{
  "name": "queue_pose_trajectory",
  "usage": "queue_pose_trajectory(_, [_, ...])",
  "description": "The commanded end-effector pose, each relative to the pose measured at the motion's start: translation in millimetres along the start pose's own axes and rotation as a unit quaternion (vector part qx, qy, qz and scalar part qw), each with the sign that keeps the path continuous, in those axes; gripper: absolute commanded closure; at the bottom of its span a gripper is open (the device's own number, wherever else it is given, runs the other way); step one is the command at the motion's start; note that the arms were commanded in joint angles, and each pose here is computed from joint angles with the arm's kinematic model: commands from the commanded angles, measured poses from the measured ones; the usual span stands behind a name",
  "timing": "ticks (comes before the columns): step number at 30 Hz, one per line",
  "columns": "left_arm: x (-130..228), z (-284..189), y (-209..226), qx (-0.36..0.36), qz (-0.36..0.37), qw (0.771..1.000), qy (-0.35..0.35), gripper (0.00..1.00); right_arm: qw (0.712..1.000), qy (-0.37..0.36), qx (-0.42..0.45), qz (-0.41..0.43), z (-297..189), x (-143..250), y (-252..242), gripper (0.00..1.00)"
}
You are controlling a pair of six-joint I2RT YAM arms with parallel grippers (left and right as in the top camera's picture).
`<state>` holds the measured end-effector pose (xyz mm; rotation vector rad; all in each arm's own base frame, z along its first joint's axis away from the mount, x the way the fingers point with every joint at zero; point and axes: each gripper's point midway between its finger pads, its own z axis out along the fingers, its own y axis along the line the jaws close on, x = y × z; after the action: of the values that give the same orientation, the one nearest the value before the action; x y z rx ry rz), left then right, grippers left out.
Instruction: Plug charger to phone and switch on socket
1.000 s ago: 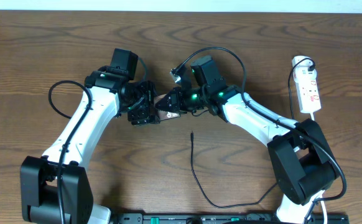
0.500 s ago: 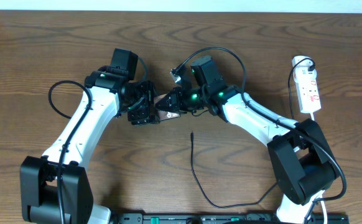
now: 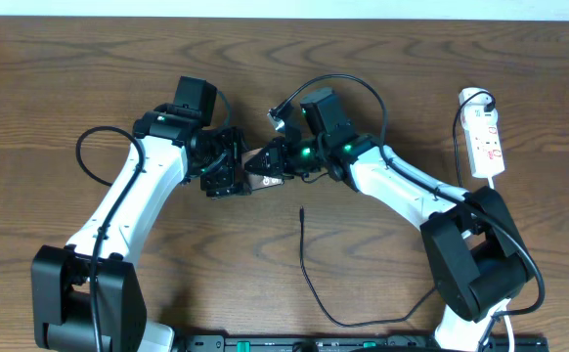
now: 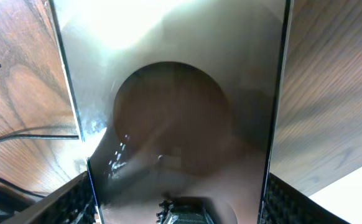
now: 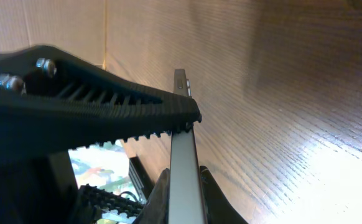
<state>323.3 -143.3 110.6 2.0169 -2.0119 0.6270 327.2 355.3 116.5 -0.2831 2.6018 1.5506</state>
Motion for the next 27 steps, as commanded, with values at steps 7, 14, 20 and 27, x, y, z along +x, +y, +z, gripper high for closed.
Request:
queue_pose_trajectory(7, [5.7, -10.2, 0.0, 0.009, 0.044, 0.999, 0.005, 0.05, 1.0, -0.007, -0.001, 0.002, -20.9, -12.8, -13.2, 0.99])
queue_pose_trajectory(14, [2.1, -12.2, -5.0, 0.018, 0.085, 0.996, 0.005, 0.01, 1.0, -0.022, 0.003, 0.006, -31.3, -22.2, -20.9, 0.99])
queue_pose_trajectory(20, [-5.2, -20.5, -29.6, 0.066, 0.242, 0.968, 0.004, 0.01, 0.999, -0.044, 0.008, 0.022, -48.5, -36.1, -33.7, 0.99])
queue_pose_trajectory(27, [4.5, -32.9, -55.3, 0.132, 0.428, 0.894, 0.024, 0.01, 0.991, -0.082, 0.011, 0.105, -78.1, -56.6, -54.4, 0.99])
